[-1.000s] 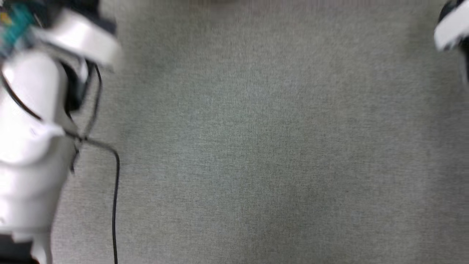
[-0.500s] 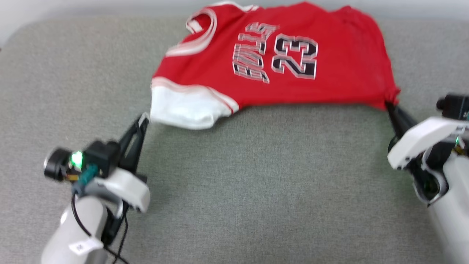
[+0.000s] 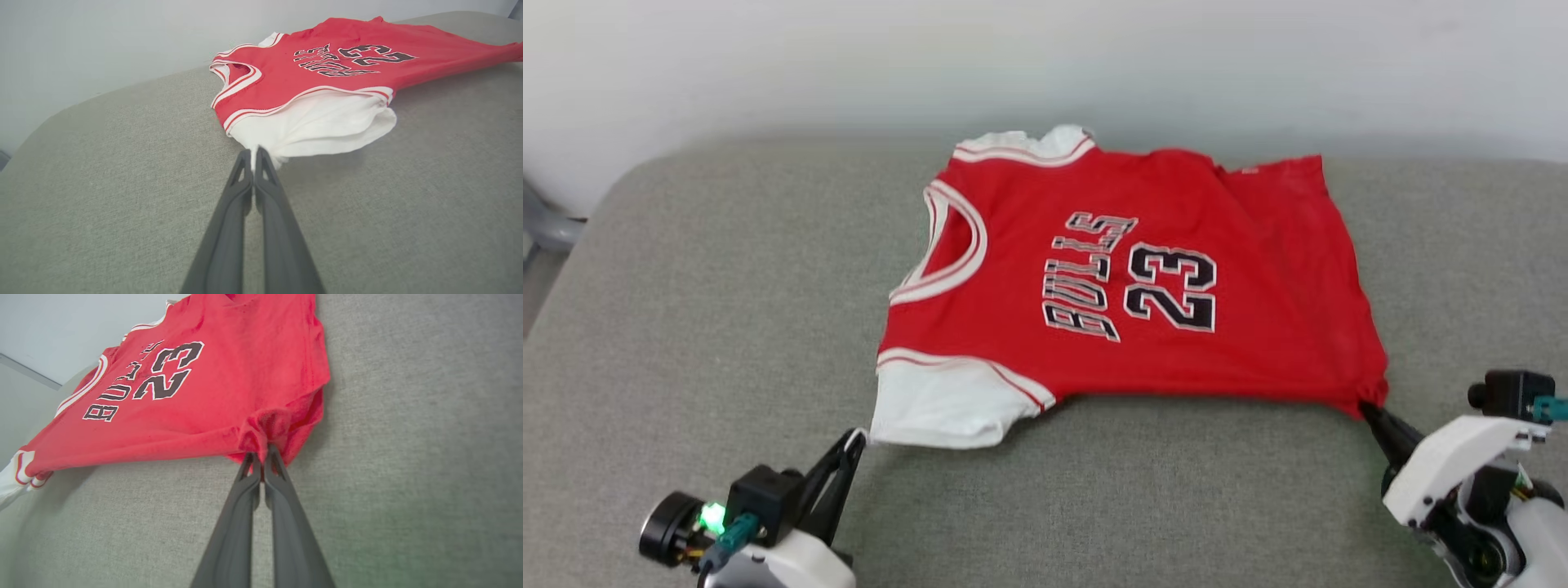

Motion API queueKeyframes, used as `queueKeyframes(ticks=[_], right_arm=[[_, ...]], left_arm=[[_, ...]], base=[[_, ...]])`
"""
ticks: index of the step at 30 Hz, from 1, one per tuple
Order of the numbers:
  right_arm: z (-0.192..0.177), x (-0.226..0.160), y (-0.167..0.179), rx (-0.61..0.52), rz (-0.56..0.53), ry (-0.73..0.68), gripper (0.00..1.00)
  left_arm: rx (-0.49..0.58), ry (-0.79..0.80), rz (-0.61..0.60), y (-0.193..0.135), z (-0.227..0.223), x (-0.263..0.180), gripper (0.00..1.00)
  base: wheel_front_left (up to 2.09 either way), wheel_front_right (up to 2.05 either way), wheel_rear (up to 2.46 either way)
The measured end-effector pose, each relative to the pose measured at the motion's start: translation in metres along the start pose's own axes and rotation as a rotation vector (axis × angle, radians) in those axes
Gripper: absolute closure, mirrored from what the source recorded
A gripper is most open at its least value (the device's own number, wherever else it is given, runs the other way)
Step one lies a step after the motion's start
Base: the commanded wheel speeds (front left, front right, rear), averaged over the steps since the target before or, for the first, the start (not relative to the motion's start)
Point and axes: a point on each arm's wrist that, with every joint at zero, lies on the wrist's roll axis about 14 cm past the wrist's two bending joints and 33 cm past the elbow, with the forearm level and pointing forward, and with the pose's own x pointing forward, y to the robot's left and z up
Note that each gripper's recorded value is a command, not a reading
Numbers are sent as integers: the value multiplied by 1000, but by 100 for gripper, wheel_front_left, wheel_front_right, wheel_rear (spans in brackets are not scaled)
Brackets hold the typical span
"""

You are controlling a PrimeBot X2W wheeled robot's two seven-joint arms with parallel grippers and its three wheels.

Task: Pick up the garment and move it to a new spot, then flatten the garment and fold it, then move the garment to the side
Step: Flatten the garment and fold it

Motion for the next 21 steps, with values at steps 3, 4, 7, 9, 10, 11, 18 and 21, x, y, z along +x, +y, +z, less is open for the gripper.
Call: queueKeyframes(ticks=[3, 4, 7, 9, 10, 11, 18, 21], right_arm=[[-6, -16, -2, -4, 7, 19, 100], [-8, -22, -2, -12, 11, 25, 100], [-13, -37, -4, -39, 23, 48, 100], [-18, -48, -7, -53, 26, 72, 100], [-22, -53, -7, -60, 29, 86, 100], [-24, -57, -8, -69, 32, 97, 100], [-42, -82, -16, -87, 37, 189, 100], [-48, -91, -18, -86, 36, 219, 100]], left_arm=[[-9, 13, -4, -3, -1, -17, 100], [-11, 17, -6, -4, -2, -23, 100], [-27, 39, -29, -11, -4, -40, 100], [-33, 62, -57, -20, -8, -52, 100], [-42, 71, -70, -25, -8, -57, 100], [-51, 77, -81, -30, -9, -62, 100], [-83, 149, -142, -52, -16, -91, 100], [-102, 184, -168, -60, -21, -101, 100]], base=[[0, 0, 0], [0, 0, 0], [0, 0, 0], [0, 0, 0], [0, 0, 0], [0, 0, 0], [0, 0, 0], [0, 0, 0]])
